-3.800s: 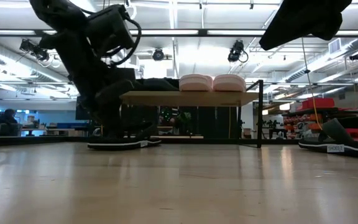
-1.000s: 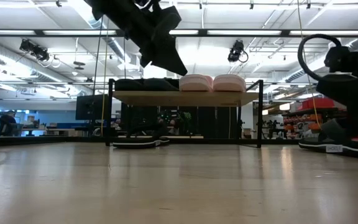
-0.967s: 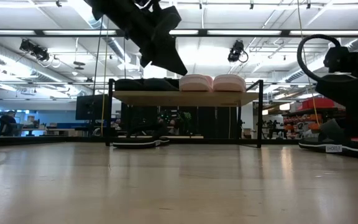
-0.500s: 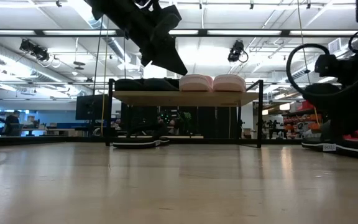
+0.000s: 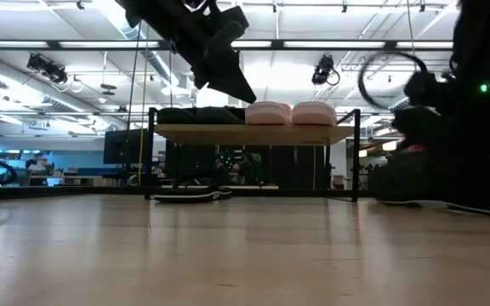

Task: Pick and place slides into the shelf
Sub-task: Put the black slipper under the shelf

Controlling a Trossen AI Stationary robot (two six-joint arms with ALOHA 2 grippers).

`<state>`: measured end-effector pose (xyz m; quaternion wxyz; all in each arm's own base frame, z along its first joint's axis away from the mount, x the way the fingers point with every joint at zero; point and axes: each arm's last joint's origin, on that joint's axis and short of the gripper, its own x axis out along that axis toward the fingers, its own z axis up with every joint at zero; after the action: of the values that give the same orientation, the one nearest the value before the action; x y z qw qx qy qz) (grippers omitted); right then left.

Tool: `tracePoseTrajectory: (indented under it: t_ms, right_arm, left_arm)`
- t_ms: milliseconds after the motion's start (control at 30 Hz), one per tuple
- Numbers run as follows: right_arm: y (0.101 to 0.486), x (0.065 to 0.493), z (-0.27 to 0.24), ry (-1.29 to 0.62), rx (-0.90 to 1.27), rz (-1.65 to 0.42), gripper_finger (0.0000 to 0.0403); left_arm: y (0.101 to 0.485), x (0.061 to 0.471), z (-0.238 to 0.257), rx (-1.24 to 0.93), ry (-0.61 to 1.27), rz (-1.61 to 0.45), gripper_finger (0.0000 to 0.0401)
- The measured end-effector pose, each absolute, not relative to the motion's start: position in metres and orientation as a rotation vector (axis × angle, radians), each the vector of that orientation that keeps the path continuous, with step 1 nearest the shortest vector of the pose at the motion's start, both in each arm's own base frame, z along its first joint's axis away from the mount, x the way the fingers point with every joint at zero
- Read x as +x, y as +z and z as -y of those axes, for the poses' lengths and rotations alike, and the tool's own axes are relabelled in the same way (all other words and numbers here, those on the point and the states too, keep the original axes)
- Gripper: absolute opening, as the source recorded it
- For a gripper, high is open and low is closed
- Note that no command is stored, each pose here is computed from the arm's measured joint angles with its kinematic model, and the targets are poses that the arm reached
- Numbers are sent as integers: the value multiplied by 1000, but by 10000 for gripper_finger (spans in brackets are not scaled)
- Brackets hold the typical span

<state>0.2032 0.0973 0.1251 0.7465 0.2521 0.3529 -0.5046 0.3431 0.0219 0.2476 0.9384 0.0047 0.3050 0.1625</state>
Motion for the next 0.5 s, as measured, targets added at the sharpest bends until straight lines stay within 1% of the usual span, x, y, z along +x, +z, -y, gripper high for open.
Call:
tracePoseTrajectory:
  t_ms: [133,267,367,500]
  right_arm:
    - [140,227,-122,-895,614,-701,6]
    - [166,248,-141,-764,597,-607,7]
    - [190,261,-149,-721,520,-523,5]
    - [211,278,-141,-748,426,-441,5]
  left_arm:
    - [249,342,-17,26,313,-623,11]
    - [259,336,-7,33,285,-601,18]
    - [270,327,2,41,259,-596,10]
    - [289,309,12,48,225,-576,5]
